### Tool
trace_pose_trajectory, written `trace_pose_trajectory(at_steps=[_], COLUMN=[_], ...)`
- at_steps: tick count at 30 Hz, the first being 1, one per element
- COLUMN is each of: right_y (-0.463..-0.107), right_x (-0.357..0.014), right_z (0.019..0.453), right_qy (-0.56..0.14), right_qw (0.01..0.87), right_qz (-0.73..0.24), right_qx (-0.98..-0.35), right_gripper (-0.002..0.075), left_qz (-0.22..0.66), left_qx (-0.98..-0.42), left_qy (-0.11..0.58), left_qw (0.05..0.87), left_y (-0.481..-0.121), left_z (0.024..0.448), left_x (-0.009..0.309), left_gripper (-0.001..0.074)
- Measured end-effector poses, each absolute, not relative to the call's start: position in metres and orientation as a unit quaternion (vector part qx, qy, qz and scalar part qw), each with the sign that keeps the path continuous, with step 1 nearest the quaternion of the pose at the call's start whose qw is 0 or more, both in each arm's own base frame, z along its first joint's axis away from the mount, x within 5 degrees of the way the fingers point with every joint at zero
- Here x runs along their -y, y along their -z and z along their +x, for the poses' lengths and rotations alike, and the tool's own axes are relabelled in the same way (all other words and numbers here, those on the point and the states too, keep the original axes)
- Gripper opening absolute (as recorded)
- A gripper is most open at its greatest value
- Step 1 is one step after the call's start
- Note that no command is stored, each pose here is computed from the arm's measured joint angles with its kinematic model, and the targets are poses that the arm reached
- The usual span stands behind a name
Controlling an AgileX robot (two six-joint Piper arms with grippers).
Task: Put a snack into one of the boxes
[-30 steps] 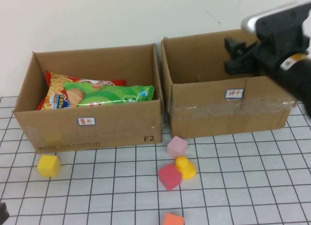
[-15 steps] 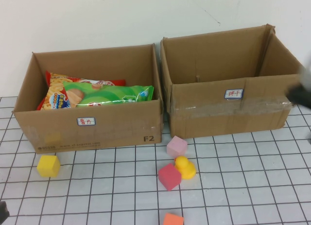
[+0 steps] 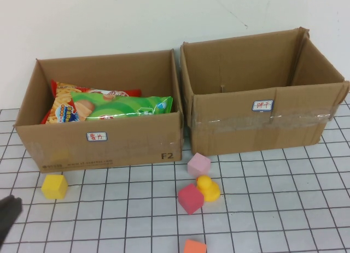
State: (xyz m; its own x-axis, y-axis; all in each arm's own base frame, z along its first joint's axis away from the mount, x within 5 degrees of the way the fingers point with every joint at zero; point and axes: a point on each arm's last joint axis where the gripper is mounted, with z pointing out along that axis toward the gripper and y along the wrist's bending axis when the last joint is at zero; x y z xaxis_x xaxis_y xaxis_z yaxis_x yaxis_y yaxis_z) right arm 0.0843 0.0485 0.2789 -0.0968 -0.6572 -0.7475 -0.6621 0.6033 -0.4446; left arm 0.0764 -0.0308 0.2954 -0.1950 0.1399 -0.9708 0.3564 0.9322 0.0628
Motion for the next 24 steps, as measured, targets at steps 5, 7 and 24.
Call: trace_pose_trajectory(at_steps=[5,7,24], right_y=[-0.265,-0.266,-0.252], right_x=[-0.04,-0.038,-0.041], right_z=[0.063,0.059,0.047], right_qy=[-0.003,-0.009,-0.054], right_qw=[0.549,0.562,0.502], right_qz=[-0.428,-0.422,-0.441], right_qx=[-0.718,-0.712,-0.742], right_gripper=[-0.0001,-0.0001,-0.0001], left_qz=[0.154,0.134,0.132], left_qx=[-0.739,-0.742,-0.756], left_qy=[0.132,0.133,0.171], left_qw=[0.642,0.644,0.618], left_y=[-0.285,-0.274,-0.256], left_z=[0.067,0.069,0.069], left_x=[0.037,0.035,0.039], left_gripper=[-0.0001,-0.0001,-0.0001])
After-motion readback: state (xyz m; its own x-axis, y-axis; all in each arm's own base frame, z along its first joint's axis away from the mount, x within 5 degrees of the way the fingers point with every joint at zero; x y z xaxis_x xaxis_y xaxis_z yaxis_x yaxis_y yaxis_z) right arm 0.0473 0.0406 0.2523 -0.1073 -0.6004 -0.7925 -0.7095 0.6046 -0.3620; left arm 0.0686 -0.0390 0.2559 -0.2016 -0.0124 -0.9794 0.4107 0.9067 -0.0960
